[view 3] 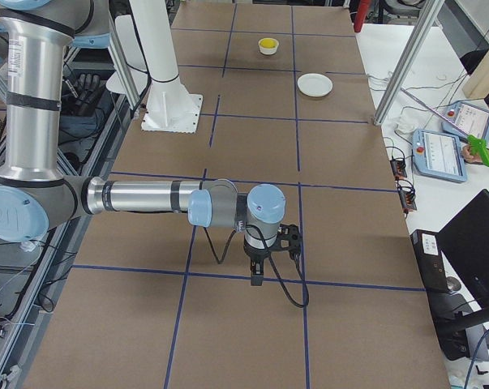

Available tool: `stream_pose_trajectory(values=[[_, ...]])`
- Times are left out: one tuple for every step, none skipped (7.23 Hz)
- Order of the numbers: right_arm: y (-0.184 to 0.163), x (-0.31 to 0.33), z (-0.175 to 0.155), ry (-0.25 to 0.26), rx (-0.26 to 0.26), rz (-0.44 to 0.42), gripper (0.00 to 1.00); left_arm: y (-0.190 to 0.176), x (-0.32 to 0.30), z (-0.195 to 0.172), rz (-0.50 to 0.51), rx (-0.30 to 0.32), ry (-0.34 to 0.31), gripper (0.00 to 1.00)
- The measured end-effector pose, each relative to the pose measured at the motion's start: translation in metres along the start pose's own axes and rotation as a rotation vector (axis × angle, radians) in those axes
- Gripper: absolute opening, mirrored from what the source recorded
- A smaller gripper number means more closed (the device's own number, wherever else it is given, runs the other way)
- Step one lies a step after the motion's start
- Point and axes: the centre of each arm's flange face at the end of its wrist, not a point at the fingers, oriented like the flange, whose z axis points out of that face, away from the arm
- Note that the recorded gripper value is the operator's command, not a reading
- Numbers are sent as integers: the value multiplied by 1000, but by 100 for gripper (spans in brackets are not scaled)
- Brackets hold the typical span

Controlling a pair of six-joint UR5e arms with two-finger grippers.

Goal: Move lemon from plate to bowl

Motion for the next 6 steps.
stream_pose_trajectory(values=[[0, 0, 0, 0, 0, 0, 100, 1, -1, 0, -2, 0, 0, 100], [0, 0, 0, 0, 0, 0, 100, 2, -1, 0, -3, 0, 0, 100], [0, 0, 0, 0, 0, 0, 100, 2, -2, 0, -4, 0, 0, 100], [0, 0, 0, 0, 0, 0, 100, 2, -2, 0, -6, -1, 0, 100], [0, 0, 0, 0, 0, 0, 100, 3, -2, 1, -6, -2, 0, 100], [0, 0, 0, 0, 0, 0, 100, 3, -3, 1, -7, -3, 0, 100]])
